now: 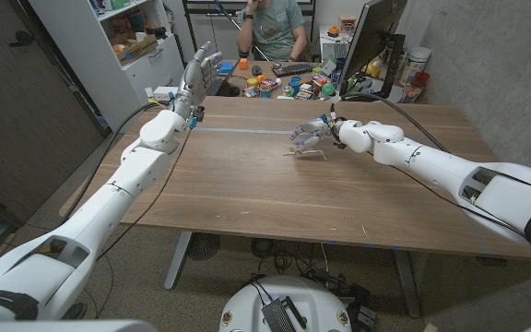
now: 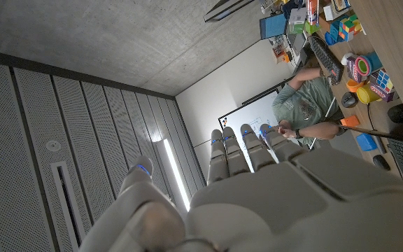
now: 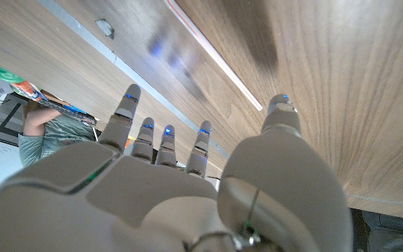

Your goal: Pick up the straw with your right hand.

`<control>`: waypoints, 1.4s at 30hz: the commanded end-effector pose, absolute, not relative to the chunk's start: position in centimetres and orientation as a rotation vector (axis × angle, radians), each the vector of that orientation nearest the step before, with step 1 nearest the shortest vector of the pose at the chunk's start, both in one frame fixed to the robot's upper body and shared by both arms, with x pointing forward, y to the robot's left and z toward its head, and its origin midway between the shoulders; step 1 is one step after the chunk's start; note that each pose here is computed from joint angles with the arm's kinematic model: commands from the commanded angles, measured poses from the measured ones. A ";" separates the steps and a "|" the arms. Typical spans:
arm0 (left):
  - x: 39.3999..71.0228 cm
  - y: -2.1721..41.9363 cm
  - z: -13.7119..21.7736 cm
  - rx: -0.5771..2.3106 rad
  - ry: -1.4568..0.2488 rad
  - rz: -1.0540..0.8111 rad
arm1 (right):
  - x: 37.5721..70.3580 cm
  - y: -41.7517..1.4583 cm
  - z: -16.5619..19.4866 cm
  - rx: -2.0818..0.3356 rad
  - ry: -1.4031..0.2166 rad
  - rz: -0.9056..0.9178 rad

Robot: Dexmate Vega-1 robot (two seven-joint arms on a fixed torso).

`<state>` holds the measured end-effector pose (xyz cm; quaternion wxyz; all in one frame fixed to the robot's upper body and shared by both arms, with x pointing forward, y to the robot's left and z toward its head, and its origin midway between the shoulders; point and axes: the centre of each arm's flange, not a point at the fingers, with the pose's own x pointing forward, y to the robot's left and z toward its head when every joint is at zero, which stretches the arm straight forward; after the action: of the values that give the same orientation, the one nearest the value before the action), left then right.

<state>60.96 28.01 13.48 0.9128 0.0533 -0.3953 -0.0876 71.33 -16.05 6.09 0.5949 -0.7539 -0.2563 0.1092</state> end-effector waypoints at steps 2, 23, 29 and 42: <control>60.8 26.8 14.2 0.129 -0.821 -0.182 | 71.6 -17.4 5.2 -1.701 -0.649 0.236; 60.6 25.8 15.0 0.150 -0.834 -0.176 | 71.5 -18.6 2.5 -1.647 -0.659 0.203; 60.3 25.7 15.0 0.151 -0.841 -0.172 | 71.8 -18.7 2.5 -1.634 -0.676 0.190; 59.7 25.7 14.8 0.155 -0.843 -0.147 | 73.2 -19.8 1.3 -1.554 -0.711 0.145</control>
<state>60.17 25.67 14.91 0.9071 0.0734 -0.4068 -0.0795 72.40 -19.08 2.12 0.6370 -0.7076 -0.2952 0.0798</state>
